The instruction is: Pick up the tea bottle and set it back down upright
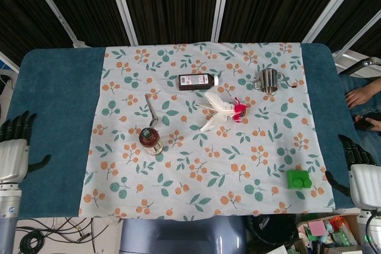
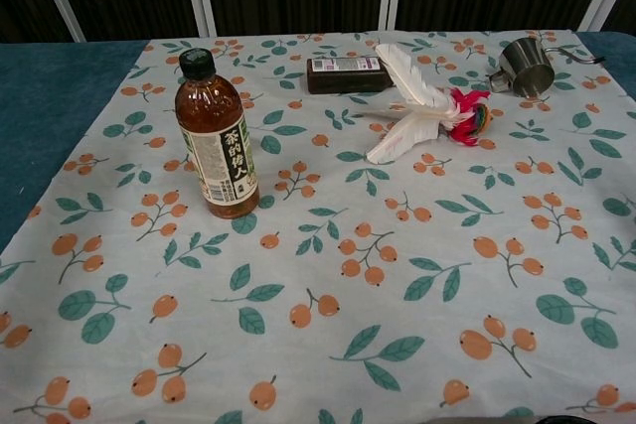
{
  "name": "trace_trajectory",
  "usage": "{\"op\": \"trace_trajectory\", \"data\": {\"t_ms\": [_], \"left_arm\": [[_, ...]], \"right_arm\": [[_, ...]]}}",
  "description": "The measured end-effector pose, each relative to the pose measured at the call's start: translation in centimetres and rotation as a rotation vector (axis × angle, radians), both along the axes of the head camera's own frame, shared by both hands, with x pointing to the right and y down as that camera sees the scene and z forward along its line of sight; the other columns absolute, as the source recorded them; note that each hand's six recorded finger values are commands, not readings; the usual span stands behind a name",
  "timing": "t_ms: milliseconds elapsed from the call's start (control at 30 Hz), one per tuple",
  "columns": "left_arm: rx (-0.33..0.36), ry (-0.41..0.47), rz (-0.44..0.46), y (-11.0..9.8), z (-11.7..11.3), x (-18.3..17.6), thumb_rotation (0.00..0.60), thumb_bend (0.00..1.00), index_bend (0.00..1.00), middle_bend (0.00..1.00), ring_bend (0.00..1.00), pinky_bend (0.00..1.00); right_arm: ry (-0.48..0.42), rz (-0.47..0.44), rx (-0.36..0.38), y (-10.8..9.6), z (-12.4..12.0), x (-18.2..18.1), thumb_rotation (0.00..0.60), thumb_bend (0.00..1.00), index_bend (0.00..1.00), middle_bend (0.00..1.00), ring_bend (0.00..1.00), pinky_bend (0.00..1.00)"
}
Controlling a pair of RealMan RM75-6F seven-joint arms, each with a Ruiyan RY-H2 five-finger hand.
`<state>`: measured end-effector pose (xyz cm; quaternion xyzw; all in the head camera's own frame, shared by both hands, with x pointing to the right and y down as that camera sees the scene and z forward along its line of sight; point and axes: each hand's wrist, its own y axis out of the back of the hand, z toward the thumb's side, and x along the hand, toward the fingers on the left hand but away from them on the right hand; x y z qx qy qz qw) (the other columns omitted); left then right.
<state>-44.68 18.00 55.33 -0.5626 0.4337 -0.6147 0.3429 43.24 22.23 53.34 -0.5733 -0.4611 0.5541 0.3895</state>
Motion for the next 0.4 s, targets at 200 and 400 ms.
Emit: {"op": "trace_trajectory", "data": {"t_ms": [200,400], "left_arm": [[-0.017,0.036,-0.083,1.8,-0.4,-2.8,0.600,0.13,0.00,0.00,0.00,0.00],[0.010,0.079,-0.078,2.1,-0.7,-4.0,0.600,0.12,0.00,0.00,0.00,0.00]], "right_arm": [[-0.009,-0.058,-0.005,0.1,-0.1,-0.7,0.600,0.14,0.09,0.09,0.17,0.25],[-0.023,-0.122,-0.025,0.4,-0.1,-1.3,0.600,0.13,0.09,0.09,0.17,0.24]]}}
